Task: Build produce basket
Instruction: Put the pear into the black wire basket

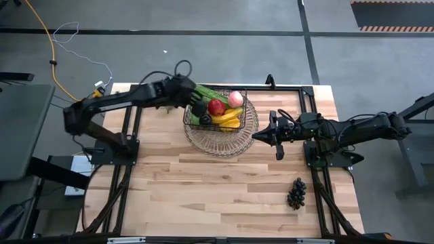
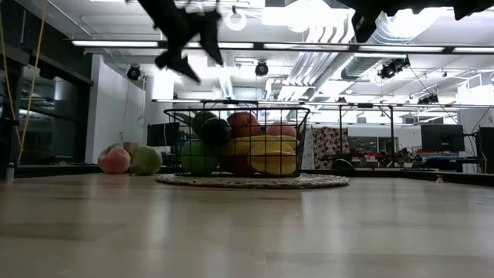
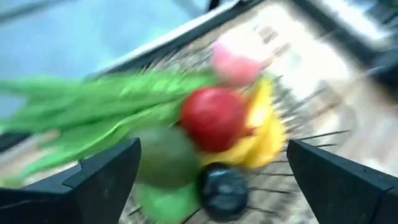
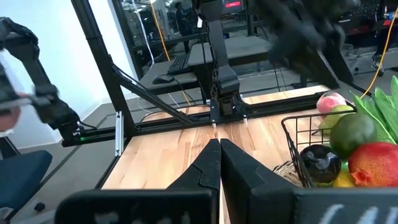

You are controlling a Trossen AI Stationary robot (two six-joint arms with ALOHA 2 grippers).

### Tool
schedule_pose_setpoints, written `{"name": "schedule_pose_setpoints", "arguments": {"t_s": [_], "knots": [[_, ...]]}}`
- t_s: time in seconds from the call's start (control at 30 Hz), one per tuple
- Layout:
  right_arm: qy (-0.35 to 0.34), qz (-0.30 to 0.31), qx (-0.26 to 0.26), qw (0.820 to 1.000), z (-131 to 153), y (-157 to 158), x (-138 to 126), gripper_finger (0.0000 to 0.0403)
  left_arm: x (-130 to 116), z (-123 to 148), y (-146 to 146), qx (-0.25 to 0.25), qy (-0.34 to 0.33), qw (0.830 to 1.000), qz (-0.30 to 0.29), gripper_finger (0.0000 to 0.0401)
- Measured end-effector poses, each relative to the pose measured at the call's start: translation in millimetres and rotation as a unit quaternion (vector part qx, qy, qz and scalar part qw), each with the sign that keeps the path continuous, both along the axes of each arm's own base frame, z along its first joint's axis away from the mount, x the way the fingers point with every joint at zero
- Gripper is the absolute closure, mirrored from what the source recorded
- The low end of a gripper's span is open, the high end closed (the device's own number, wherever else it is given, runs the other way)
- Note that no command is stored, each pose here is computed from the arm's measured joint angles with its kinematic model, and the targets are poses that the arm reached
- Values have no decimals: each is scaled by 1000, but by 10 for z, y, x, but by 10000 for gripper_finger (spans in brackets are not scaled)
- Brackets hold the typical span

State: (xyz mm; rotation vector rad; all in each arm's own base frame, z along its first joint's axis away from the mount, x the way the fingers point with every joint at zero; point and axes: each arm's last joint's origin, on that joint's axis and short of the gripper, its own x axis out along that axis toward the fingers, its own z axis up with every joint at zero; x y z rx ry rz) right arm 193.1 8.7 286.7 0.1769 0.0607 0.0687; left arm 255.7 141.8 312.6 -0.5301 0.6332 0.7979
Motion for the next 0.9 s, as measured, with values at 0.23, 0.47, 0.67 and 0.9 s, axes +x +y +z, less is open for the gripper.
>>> {"name": "schedule_pose_setpoints", "arguments": {"t_s": [0.23,0.47,0.67,0.9], "knots": [[0,0,2,1000,0,0,-1,403,-117,495,-629,108,-131,982,-87,9],[-2,0,3,1000,4,1,0,403,-242,278,-1247,149,-259,933,-202,9],[-4,0,3,1000,7,0,1,403,-390,-28,-1496,125,-299,916,-235,9],[-4,0,3,1000,7,0,0,403,-410,-114,-1527,156,-270,912,-265,9]]}}
